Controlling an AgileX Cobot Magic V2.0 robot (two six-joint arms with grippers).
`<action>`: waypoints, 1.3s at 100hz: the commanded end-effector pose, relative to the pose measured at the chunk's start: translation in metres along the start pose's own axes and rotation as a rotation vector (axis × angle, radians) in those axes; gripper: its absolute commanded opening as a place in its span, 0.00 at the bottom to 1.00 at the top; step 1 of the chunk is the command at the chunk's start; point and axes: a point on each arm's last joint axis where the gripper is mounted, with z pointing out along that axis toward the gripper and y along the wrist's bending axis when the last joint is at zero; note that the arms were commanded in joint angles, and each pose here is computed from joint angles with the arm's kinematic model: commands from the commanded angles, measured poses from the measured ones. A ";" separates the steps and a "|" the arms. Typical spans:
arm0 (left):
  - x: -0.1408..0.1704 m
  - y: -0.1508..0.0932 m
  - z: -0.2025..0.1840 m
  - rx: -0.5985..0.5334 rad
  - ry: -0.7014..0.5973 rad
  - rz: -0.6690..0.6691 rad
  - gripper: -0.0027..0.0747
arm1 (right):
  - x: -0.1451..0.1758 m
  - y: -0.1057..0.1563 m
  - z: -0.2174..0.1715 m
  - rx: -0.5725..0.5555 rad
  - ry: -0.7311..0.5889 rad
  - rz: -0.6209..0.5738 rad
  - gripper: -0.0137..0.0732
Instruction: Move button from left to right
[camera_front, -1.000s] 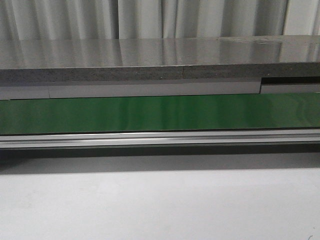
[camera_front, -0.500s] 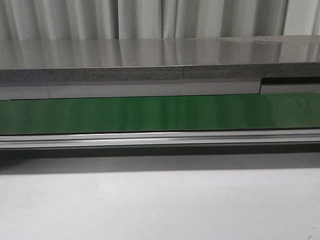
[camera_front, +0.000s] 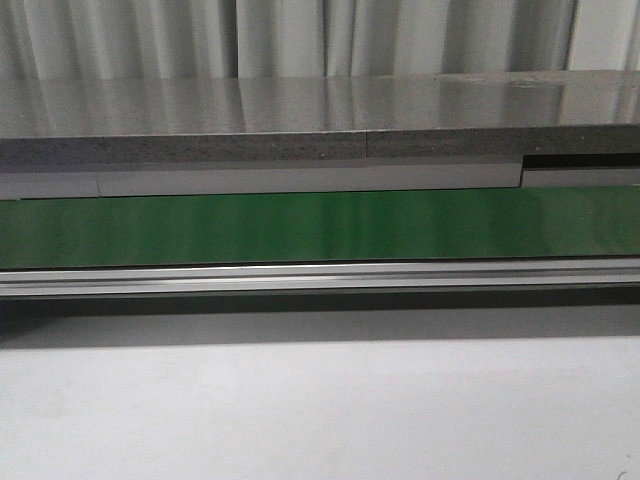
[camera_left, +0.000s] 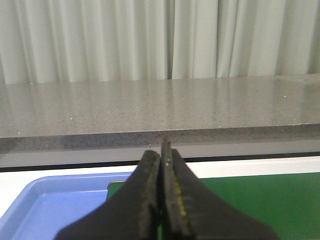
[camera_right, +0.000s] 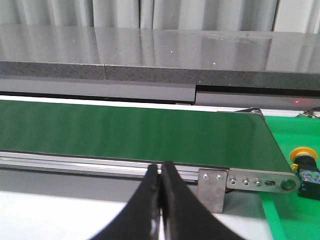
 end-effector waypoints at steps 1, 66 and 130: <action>-0.015 0.002 0.000 -0.017 -0.089 -0.009 0.01 | -0.014 0.000 -0.003 0.004 -0.121 0.003 0.08; -0.015 0.002 0.000 -0.017 -0.089 -0.009 0.01 | -0.014 0.000 -0.003 0.004 -0.121 0.003 0.08; -0.006 0.002 0.001 -0.024 -0.103 0.021 0.01 | -0.014 0.000 -0.003 0.004 -0.121 0.003 0.08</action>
